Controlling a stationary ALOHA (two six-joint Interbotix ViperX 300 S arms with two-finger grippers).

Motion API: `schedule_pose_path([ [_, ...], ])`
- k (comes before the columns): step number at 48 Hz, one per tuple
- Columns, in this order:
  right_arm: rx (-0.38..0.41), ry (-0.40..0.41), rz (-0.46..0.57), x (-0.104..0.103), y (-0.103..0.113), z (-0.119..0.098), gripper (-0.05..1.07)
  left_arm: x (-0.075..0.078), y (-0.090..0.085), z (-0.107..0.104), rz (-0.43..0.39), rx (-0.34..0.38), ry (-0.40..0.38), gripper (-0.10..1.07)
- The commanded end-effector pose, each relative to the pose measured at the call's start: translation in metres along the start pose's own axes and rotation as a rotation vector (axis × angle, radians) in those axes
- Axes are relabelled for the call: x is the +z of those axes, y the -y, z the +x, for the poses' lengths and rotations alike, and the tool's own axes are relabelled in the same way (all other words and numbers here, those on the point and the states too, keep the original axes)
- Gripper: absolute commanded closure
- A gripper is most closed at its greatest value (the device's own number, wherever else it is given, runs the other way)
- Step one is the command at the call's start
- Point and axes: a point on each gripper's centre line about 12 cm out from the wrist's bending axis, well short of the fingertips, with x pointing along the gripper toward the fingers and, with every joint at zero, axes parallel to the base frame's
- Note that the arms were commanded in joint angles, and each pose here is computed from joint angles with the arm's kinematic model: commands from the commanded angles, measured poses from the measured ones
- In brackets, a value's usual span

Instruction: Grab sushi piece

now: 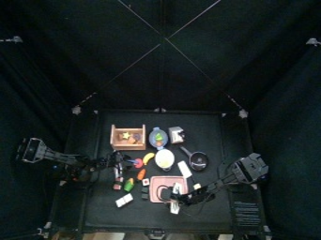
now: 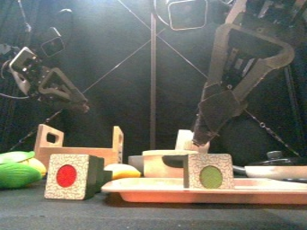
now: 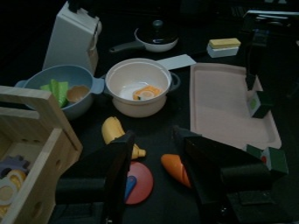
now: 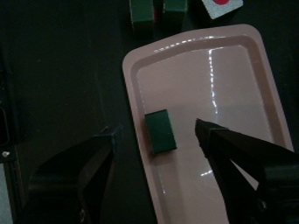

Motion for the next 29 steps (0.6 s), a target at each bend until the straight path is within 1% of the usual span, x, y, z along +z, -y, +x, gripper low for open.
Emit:
schedule_pose_path([
  [1,0.020,0.033,0.018,0.011,-0.001,-0.012,0.06,0.006,0.001,0.002,-0.003,0.000,0.019,0.18],
  [29,-0.014,-0.018,0.005,-0.003,0.003,0.010,0.06,0.005,0.001,0.002,-0.003,0.000,0.015,0.18],
])
